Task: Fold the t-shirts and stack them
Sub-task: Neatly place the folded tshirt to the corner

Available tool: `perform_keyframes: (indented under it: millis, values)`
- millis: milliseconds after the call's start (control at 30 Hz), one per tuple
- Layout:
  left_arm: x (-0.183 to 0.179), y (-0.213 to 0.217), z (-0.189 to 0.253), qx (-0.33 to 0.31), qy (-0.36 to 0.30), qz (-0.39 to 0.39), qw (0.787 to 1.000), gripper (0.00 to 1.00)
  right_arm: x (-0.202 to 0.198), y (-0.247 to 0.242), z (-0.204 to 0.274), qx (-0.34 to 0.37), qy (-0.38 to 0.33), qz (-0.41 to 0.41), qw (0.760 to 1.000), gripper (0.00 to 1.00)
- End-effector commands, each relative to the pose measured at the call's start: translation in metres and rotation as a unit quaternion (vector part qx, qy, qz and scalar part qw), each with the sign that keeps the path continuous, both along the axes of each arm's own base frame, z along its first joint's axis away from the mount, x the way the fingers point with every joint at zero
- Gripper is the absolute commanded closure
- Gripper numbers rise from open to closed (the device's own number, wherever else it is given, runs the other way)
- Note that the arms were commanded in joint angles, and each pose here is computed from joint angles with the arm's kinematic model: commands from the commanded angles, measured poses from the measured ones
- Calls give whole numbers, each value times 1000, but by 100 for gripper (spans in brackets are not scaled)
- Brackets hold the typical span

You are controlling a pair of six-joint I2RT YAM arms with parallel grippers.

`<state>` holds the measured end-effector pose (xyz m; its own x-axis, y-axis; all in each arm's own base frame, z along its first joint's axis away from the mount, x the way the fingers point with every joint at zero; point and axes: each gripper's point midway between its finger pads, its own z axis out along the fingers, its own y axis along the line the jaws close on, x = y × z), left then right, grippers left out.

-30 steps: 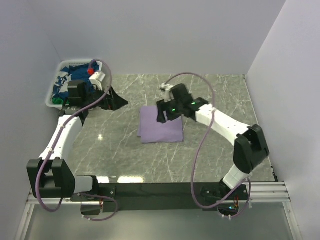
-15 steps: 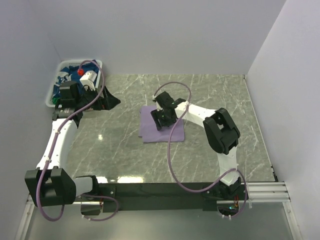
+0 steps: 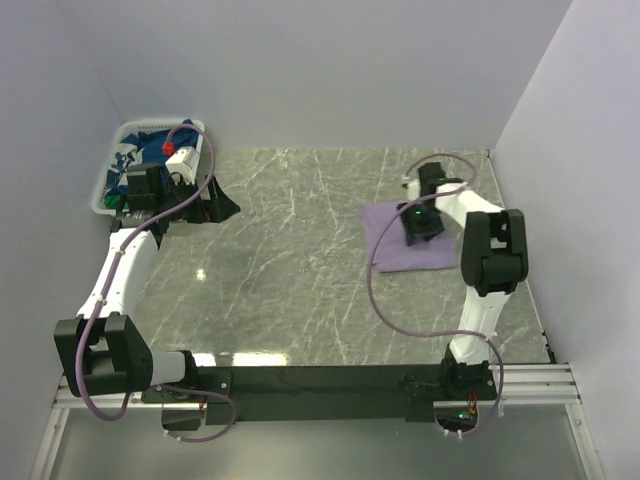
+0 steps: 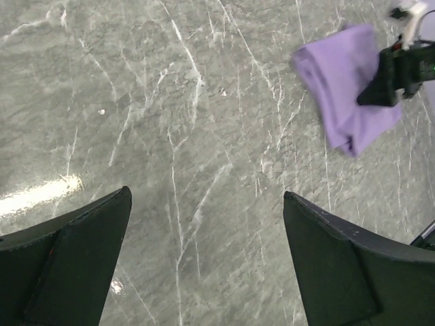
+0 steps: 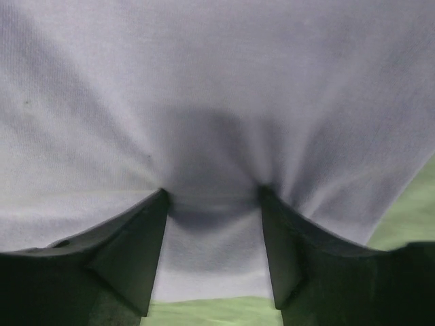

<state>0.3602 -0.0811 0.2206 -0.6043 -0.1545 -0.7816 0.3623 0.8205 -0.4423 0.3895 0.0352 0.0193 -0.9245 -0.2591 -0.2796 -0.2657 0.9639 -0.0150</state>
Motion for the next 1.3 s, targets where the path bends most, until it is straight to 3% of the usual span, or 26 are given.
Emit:
perform_keyframes:
  millis: [0, 33, 267, 500, 633, 967, 1100, 1267]
  values:
    - [10, 7, 14, 18, -33, -1, 999, 1, -13, -77, -16, -74, 45, 17, 996, 44]
    - [10, 7, 12, 18, -33, -2, 999, 1, -8, -98, -14, -72, 38, -3, 997, 40]
    - [14, 6, 11, 15, -28, -9, 999, 1, 22, -137, 16, -81, 13, -9, 997, 41]
    - [18, 9, 20, 18, -37, -5, 999, 1, 16, -117, 67, -25, -23, -21, 999, 33]
    - [13, 10, 27, 17, -42, -1, 999, 1, -14, -102, 90, 6, -26, -36, 999, 30]
    - [8, 11, 28, 13, -34, 7, 999, 1, -83, -74, 41, 25, 57, -103, 993, 28]
    - [8, 10, 29, 8, -33, 7, 999, 1, -90, -67, 25, 19, 66, -121, 990, 28]
    - [8, 9, 31, 2, -33, 7, 999, 1, -70, -76, 12, -1, 47, -146, 988, 28]
